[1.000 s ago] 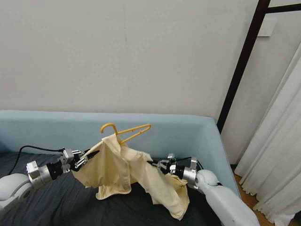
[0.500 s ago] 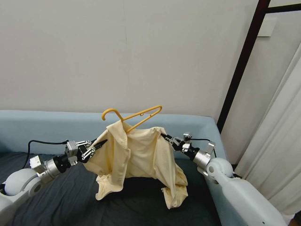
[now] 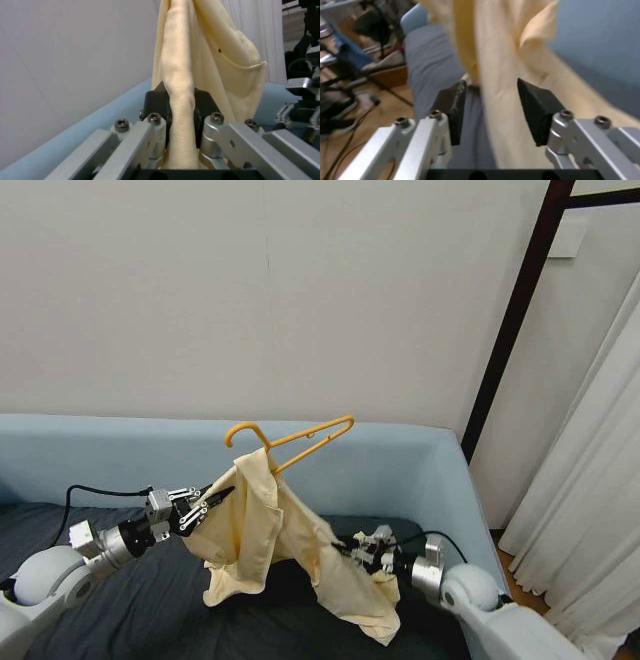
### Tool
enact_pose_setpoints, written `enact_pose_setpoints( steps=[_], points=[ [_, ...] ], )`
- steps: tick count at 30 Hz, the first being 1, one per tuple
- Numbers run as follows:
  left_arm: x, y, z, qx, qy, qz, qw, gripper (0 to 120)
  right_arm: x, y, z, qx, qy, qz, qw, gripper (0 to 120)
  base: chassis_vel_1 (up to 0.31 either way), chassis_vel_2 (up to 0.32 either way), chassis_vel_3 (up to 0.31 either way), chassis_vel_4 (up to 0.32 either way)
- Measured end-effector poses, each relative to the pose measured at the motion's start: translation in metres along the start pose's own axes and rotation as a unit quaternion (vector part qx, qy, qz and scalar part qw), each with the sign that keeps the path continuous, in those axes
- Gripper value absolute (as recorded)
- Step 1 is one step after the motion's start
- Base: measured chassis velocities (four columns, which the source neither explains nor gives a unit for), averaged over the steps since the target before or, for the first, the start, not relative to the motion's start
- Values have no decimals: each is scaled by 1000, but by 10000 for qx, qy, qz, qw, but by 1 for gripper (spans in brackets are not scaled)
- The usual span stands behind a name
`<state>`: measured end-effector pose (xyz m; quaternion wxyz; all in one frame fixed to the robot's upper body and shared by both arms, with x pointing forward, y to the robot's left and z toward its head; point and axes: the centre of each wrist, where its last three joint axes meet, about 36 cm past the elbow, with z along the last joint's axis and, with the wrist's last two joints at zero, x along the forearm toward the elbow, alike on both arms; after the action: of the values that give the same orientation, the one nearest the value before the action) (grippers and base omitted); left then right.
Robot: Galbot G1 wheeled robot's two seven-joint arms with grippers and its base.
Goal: Pick up the clothes from the sofa and hang them on the clothes hanger.
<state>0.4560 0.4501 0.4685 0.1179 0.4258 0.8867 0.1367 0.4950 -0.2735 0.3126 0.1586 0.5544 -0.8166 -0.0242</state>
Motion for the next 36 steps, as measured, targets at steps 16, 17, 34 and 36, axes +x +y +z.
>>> enact_pose_setpoints(
  steps=[16,17,34,36],
  points=[
    [6,0,10,-72,109,6,9999,7,-13,-1,39,-188,935,1620,9822,98,0,0,0,0],
    [6,1,9,-84,103,19,9999,7,-16,-8,37,-243,948,1686,9808,100,0,0,0,0],
    [10,9,8,-72,137,-34,9999,7,-33,-52,49,-29,1653,938,9818,46,0,0,0,0],
    [10,9,8,-66,143,-39,9999,7,-37,-52,50,43,1701,976,9806,37,0,0,0,0]
  ],
)
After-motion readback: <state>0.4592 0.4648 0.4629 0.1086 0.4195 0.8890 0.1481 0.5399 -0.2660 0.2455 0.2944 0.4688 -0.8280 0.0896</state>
